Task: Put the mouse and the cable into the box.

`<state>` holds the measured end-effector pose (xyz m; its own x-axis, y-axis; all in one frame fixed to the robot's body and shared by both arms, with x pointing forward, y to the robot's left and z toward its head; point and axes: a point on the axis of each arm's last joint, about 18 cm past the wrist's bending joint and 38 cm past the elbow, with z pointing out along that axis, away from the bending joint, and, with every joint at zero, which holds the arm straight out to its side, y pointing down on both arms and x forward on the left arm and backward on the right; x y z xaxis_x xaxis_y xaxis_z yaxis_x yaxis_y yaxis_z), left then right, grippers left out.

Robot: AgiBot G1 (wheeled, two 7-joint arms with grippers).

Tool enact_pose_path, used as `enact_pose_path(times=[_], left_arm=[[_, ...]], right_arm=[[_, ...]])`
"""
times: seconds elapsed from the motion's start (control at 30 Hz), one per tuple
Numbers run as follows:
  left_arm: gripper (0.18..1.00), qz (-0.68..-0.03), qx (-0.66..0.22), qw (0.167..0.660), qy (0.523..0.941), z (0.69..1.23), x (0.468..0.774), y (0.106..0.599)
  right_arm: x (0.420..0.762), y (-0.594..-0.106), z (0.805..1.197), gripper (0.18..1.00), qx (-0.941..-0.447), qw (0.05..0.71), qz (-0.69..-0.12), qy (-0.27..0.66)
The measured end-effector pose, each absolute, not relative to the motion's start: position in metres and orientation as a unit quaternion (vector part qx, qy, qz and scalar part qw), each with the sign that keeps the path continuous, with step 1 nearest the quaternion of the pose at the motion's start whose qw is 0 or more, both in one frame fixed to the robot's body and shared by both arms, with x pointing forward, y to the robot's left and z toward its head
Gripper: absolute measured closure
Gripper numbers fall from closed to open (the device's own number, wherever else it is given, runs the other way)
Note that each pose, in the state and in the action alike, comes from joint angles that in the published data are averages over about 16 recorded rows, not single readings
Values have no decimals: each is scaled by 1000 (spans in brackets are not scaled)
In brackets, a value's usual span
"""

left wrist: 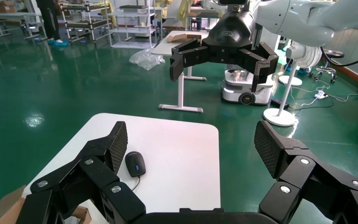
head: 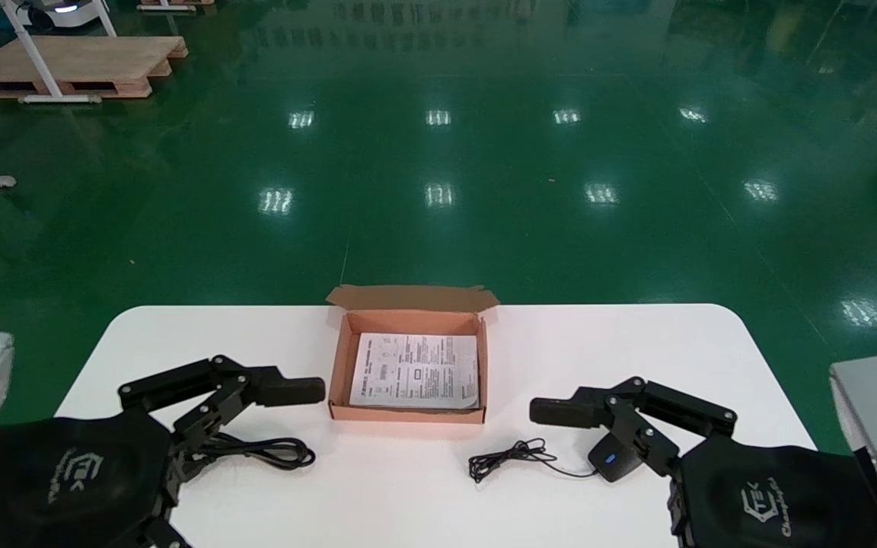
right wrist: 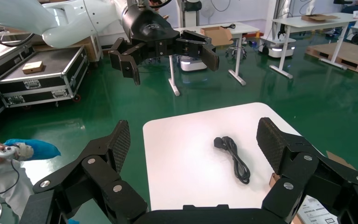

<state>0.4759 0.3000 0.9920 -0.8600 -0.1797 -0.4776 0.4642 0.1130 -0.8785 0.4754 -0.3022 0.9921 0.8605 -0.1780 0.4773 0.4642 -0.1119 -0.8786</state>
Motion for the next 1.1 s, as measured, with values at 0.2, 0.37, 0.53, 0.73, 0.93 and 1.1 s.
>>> enact_pose_path(times=[0.2,0.37,0.53,0.73,0.93,1.1], left_arm=[[183,-658,101,245,705,992,476,300],[183,-658,101,245,705,992,476,300],[183,-658,101,245,705,992,476,300],[183,-658,101,245,705,992,476,300],[183,-658,101,245,705,992,476,300],[183,-658,101,245,705,992,476,300]], right_arm=[[475,-302,992,178,-705,659,-244,-102],[475,-302,992,178,-705,659,-244,-102],[475,-302,992,178,-705,659,-244,-102],[475,-302,992,178,-705,659,-244,-102],[475,-302,992,178,-705,659,-244,-102],[475,-302,992,178,-705,659,-244,-102]])
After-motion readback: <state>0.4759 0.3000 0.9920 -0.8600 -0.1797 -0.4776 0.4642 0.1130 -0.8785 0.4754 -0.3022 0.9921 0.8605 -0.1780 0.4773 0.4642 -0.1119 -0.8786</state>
